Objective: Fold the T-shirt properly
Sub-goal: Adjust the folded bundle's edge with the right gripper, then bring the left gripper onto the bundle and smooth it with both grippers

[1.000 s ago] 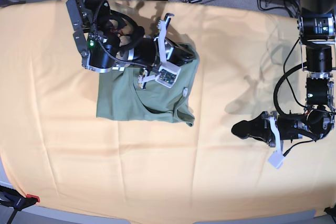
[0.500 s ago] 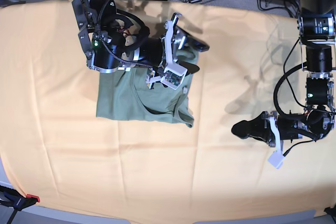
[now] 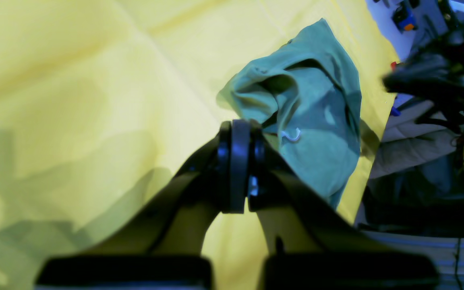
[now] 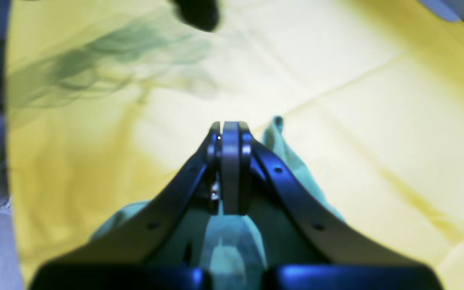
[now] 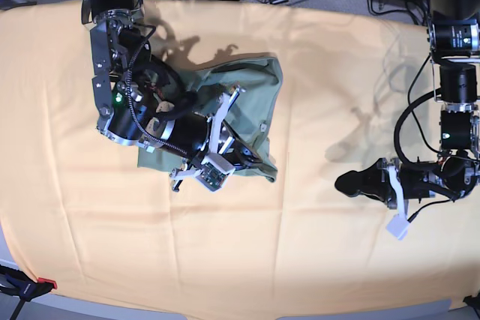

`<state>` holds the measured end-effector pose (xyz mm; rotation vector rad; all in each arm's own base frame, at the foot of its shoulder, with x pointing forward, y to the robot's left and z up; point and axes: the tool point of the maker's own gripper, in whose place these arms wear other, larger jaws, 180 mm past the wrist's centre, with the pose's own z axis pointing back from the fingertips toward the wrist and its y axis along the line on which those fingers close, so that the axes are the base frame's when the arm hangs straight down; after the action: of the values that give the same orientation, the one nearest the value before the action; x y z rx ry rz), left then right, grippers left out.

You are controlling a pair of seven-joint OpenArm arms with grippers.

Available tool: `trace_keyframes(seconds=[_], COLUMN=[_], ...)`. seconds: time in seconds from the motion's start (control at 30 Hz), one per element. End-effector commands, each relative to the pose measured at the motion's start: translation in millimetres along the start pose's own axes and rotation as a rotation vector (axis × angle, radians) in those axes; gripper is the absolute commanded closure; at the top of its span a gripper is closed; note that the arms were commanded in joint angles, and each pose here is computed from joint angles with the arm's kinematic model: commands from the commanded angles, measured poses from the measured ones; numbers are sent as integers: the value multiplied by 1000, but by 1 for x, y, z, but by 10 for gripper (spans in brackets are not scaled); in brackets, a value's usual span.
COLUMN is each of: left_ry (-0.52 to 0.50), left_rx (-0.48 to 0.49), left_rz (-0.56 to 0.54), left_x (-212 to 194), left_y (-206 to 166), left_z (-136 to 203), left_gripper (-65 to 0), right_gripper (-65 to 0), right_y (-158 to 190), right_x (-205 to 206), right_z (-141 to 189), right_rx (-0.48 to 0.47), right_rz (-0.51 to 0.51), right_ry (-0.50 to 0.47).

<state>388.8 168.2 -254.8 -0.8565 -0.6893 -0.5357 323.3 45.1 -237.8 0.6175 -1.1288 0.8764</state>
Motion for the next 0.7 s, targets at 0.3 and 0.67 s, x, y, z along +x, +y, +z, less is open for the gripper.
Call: trace_keyframes(seconds=[0.3,0.67], left_ry=[-50,-67], left_rx=[6,-10], left_rz=[-47,-44], left_x=[23,26], left_y=[-3,-6], left_z=[15,15], left_gripper=[0,0], right_gripper=[0,0], right_y=[-35,-28], right_x=[-28,-31], right_z=[-26,-59], right_rx=[-80,-52], right_rz=[2,-63], right_ry=[67,61])
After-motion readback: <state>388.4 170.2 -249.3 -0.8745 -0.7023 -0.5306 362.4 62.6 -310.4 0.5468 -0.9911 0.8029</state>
